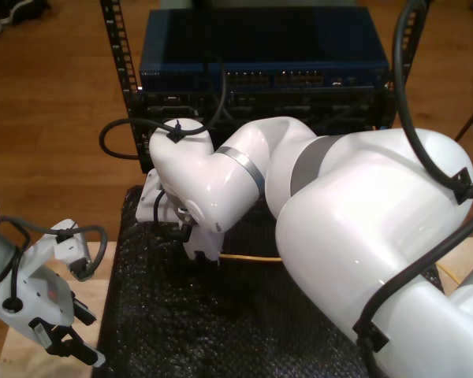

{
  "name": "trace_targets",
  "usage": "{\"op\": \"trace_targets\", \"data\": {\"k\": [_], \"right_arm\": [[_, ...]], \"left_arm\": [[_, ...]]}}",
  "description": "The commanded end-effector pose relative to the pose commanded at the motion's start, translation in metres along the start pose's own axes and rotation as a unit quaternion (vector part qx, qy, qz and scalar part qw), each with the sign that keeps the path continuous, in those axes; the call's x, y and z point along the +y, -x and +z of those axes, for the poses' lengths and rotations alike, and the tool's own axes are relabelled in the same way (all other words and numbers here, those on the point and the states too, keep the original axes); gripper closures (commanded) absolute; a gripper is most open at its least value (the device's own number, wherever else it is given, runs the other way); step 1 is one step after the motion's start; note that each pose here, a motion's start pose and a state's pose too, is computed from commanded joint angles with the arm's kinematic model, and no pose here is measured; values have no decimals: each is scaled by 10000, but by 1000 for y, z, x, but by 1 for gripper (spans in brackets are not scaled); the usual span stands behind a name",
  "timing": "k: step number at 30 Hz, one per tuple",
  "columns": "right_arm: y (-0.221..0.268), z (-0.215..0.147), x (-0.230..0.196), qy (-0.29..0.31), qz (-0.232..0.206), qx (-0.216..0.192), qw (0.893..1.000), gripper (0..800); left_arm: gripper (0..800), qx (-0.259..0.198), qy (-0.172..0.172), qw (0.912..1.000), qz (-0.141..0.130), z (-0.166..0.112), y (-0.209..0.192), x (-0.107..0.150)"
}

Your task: Grab the cable and plug it in

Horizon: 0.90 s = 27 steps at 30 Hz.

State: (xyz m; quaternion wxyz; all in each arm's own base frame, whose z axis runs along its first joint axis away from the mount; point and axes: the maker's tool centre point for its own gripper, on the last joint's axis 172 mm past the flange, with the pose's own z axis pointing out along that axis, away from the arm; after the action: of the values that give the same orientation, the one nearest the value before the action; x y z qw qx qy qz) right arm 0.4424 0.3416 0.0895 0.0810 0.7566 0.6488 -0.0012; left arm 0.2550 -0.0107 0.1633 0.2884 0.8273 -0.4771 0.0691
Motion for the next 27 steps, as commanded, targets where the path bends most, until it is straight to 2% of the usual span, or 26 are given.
{"op": "trace_targets", "data": {"k": [8, 12, 22, 27], "right_arm": [[-2, -28, 13, 163, -52, 173, 9997, 776], [1, -38, 17, 181, -454, 242, 9985, 786], [34, -48, 22, -32, -719, 66, 9974, 793], [43, -73, 18, -331, -784, 406, 9955, 793]], "left_arm": [[0, 0, 8, 10000, 8, 0, 0, 0], [0, 19, 53, 10000, 5, 1, -1, 3], [0, 46, 206, 9998, 71, 2, -3, 11], [0, 94, 159, 9994, 293, -2, -11, 9]]}}
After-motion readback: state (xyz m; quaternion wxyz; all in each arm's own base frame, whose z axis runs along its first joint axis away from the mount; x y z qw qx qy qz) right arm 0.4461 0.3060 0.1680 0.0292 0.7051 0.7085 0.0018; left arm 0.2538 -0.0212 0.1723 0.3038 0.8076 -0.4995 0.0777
